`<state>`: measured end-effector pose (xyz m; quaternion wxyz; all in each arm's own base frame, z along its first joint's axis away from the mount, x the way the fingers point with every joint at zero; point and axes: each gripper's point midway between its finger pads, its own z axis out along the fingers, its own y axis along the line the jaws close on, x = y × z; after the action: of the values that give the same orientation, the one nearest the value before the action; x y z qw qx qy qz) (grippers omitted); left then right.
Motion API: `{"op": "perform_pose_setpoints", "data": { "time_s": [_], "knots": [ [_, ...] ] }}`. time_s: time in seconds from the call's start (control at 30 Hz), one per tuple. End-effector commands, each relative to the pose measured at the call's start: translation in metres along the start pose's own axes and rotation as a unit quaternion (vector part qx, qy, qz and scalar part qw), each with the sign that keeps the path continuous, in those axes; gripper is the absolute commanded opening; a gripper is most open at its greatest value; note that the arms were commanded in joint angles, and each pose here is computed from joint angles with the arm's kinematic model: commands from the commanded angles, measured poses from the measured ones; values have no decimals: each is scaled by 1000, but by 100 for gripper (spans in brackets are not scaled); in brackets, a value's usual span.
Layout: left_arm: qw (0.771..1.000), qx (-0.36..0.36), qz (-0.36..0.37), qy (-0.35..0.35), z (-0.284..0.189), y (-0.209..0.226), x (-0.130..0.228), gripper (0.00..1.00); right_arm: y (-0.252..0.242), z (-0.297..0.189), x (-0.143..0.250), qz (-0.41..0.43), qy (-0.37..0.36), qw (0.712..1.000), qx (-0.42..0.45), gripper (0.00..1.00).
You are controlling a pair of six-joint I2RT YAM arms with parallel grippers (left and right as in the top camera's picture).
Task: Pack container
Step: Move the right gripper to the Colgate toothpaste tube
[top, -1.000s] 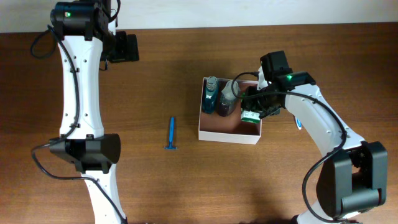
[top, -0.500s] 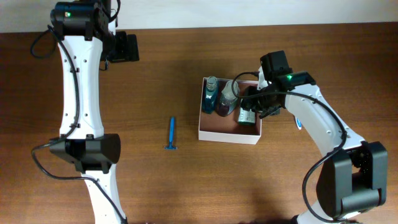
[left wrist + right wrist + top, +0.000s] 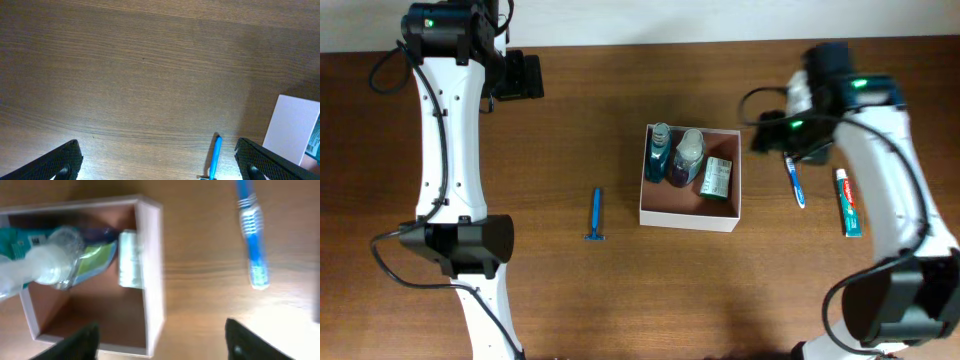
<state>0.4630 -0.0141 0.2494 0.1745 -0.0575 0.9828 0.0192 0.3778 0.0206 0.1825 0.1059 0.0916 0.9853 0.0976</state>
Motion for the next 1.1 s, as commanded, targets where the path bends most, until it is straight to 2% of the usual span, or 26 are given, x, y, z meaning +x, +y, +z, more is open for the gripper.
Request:
{"op": "perform_pose_setpoints", "data": {
  "time_s": [0.0, 0.03, 0.23, 0.43, 0.57, 1.07],
  "knots": [
    [1000, 2, -6, -4, -5, 1, 0, 99, -36, -29, -9, -39, -24, 998, 45, 91],
    [1000, 2, -6, -4, -5, 1, 0, 99, -44, -30, -8, -35, -21, 998, 51, 100],
    [1000, 2, -6, -4, -5, 1, 0, 99, -80, -34, -1, -32, -4, 997, 63, 98],
    [1000, 2, -6, -4, -5, 1, 0, 99, -110, -41, -6, -3, -20, 996, 89, 98],
    [1000, 2, -6, -4, -5, 1, 0, 99, -133, -38, -11, -38, -20, 993, 113, 99],
    [1000, 2, -6, -4, -5, 1, 0, 99, -204, 47, -7, 1, 79, 991, 106, 99]
  ]
}}
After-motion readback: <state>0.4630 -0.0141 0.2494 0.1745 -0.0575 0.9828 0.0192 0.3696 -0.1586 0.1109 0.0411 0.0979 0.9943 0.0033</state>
